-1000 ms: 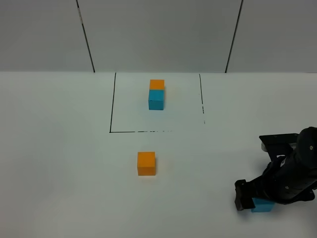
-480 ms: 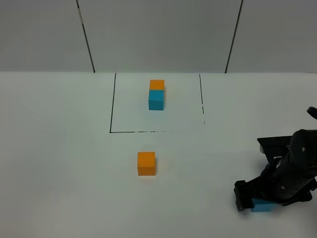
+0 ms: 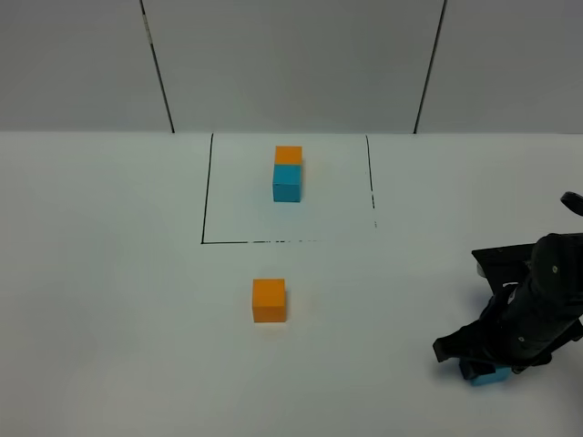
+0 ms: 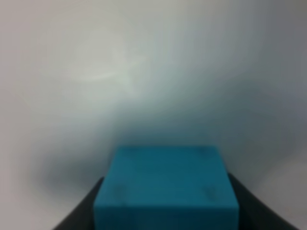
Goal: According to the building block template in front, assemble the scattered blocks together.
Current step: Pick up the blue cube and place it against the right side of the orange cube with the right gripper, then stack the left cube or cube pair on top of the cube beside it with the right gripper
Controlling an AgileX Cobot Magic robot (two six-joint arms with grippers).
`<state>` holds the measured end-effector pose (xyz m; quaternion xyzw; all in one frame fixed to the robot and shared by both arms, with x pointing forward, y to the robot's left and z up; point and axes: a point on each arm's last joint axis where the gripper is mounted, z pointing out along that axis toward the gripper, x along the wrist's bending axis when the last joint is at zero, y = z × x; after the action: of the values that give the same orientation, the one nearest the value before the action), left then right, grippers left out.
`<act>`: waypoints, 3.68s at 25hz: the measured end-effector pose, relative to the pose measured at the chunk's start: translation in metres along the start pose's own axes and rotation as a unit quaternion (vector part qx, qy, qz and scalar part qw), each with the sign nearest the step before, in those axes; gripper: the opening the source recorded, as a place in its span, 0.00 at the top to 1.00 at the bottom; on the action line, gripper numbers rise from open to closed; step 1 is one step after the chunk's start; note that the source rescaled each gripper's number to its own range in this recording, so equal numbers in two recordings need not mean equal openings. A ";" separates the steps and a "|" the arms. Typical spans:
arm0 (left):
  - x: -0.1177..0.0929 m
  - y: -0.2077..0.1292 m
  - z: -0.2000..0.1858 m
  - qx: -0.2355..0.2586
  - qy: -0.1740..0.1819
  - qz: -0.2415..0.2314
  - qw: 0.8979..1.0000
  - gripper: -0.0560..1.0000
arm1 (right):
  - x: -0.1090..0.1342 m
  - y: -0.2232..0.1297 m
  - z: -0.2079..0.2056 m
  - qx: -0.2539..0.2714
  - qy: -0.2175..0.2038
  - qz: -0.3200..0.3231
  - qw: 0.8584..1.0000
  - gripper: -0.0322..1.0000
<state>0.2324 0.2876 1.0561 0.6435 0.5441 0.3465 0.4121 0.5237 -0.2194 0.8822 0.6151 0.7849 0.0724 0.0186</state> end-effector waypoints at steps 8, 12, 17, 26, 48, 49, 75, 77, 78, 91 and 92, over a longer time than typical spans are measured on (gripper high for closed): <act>0.000 0.000 0.000 0.000 0.000 0.000 1.000 0.49 | 0.031 0.056 -0.040 0.036 -0.032 -0.259 0.965 0.83; 0.000 0.000 0.000 0.000 0.000 0.000 1.000 0.49 | 0.059 0.078 -0.060 0.050 -0.073 -0.432 0.898 0.83; 0.000 0.000 0.000 0.000 0.000 0.000 1.000 0.49 | 0.099 0.091 -0.042 0.091 -0.099 -0.567 0.813 0.83; 0.000 0.000 0.000 0.000 0.000 0.000 1.000 0.49 | 0.160 0.120 -0.014 0.067 -0.060 -0.655 0.751 0.83; 0.000 0.000 0.000 0.000 0.000 0.001 1.000 0.49 | 0.199 0.138 0.022 0.052 -0.024 -0.643 0.764 0.83; 0.000 0.000 0.000 0.000 0.000 0.001 1.000 0.49 | 0.199 0.138 0.022 0.050 -0.024 -0.643 0.764 0.83; 0.000 0.000 0.000 0.000 0.000 0.000 1.000 0.49 | 0.201 0.138 0.022 0.047 -0.018 -0.607 0.793 0.83; 0.000 0.000 0.000 0.000 0.000 0.000 1.000 0.49 | 0.201 0.138 0.021 0.048 -0.018 -0.604 0.796 0.77; 0.000 0.000 0.000 0.000 0.000 0.000 1.000 0.49 | 0.201 0.138 0.020 0.047 -0.018 -0.600 0.798 0.71; 0.000 0.000 0.000 0.000 0.000 0.000 1.000 0.49 | 0.202 0.135 -0.054 0.009 -0.017 -0.512 0.859 0.00; 0.000 0.000 0.000 0.000 0.000 0.000 1.000 0.49 | 0.203 0.134 -0.068 -0.005 -0.016 -0.502 0.865 0.00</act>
<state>0.2324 0.2876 1.0561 0.6436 0.5440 0.3466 0.4120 0.5957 0.0028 0.9799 0.1389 0.9868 0.0476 0.0685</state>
